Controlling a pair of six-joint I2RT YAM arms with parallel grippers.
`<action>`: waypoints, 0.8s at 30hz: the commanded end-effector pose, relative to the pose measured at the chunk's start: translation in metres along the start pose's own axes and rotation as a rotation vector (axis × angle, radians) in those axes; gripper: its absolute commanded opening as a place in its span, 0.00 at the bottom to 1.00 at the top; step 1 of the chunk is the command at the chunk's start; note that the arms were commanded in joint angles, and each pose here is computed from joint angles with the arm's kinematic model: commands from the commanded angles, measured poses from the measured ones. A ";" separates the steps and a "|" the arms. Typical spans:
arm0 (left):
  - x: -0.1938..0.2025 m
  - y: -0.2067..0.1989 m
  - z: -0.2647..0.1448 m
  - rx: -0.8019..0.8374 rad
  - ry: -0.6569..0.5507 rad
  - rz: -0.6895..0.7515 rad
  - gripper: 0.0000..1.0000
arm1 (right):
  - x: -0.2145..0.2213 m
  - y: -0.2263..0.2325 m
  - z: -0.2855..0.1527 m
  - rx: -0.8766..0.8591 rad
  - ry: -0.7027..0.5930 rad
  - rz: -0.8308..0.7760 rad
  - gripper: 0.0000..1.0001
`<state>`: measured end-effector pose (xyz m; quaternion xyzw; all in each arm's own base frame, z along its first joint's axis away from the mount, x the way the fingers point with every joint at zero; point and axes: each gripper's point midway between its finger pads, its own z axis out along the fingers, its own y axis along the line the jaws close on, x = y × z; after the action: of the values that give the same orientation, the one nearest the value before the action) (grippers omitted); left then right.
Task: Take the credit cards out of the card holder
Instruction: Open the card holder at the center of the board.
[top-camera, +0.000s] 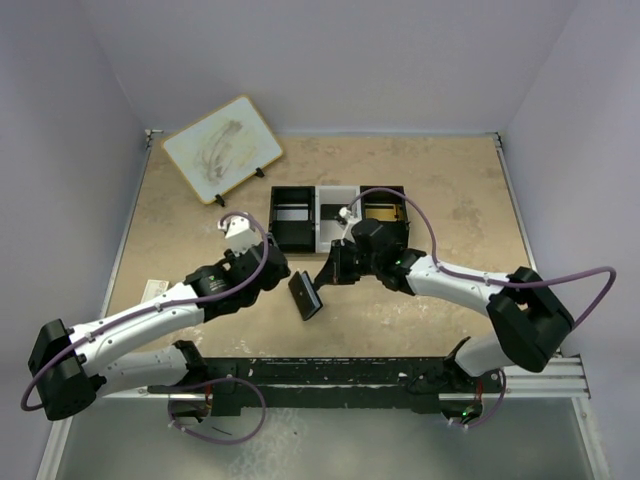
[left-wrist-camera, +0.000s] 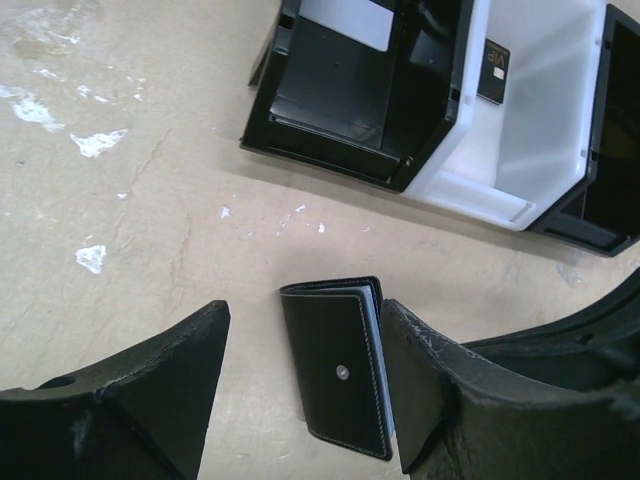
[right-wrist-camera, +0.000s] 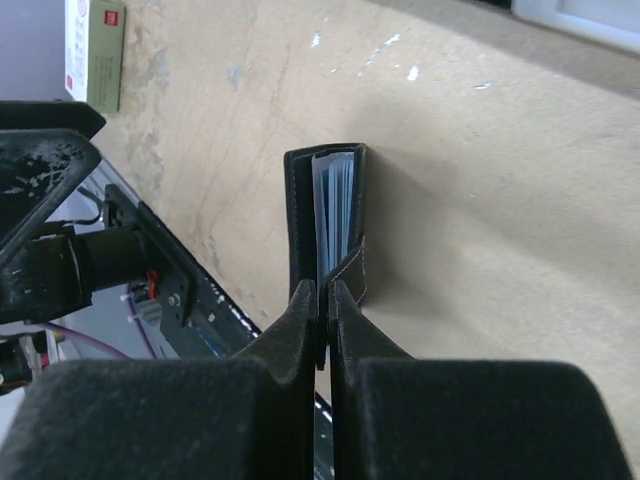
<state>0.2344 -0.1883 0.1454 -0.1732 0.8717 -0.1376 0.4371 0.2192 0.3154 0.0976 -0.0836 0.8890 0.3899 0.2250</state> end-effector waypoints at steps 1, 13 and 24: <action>-0.008 0.014 -0.003 -0.054 -0.048 -0.046 0.60 | -0.027 0.046 -0.001 -0.113 -0.082 -0.007 0.00; -0.010 0.016 -0.004 -0.067 -0.055 -0.057 0.59 | -0.023 0.059 -0.001 -0.123 -0.108 0.059 0.00; 0.021 -0.010 0.008 0.043 0.066 0.009 0.60 | -0.012 -0.028 -0.015 0.092 -0.137 0.223 0.00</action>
<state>0.2298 -0.1813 0.1324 -0.1887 0.8772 -0.1209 0.4246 0.2219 0.3155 0.1057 0.0069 0.8844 0.4038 0.2338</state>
